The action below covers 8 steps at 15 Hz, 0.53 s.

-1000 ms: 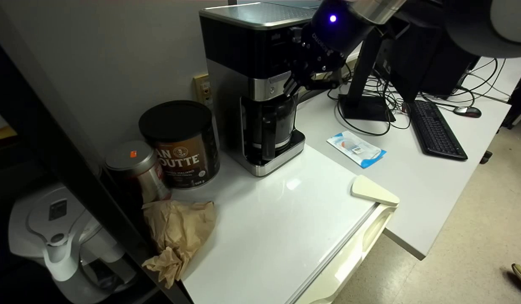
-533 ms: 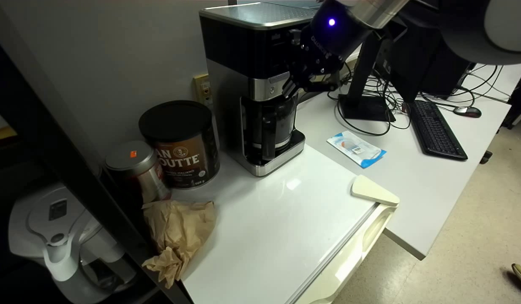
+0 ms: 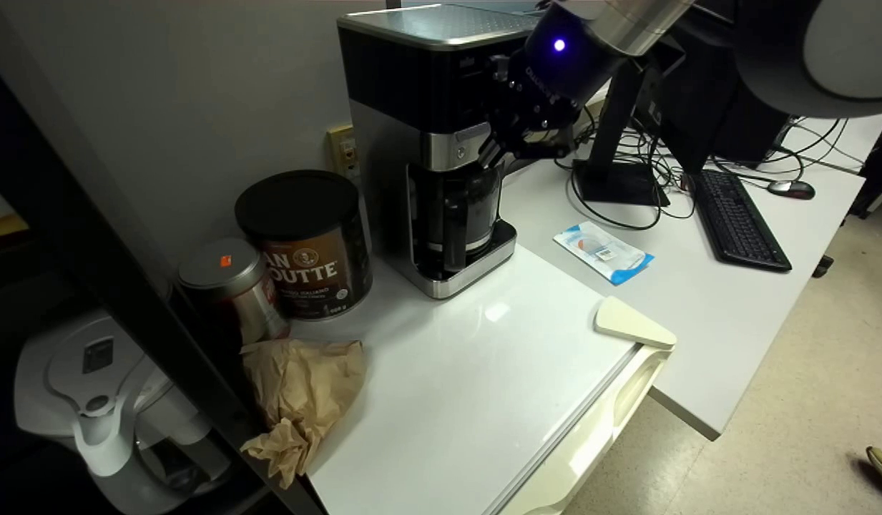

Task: Turn on the coffee maker

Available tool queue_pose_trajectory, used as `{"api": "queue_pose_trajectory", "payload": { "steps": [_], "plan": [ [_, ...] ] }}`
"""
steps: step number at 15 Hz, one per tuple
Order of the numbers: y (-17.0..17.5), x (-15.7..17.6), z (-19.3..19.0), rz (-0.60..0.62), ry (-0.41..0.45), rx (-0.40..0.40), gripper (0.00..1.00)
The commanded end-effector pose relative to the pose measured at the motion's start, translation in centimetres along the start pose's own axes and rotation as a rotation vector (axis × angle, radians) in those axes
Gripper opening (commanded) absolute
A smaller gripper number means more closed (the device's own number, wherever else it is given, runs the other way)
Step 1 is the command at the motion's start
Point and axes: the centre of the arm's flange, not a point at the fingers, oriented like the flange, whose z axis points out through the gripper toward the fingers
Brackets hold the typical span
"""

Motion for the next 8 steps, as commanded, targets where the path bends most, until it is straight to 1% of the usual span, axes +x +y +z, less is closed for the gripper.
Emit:
{"api": "queue_pose_trajectory", "payload": {
  "steps": [1,8],
  "plan": [
    [0.88,-0.12,0.69,-0.004,-0.007,-0.029,0.00],
    [1.59,0.03,1.24,0.003,-0.003,-0.042,0.00]
  ]
}}
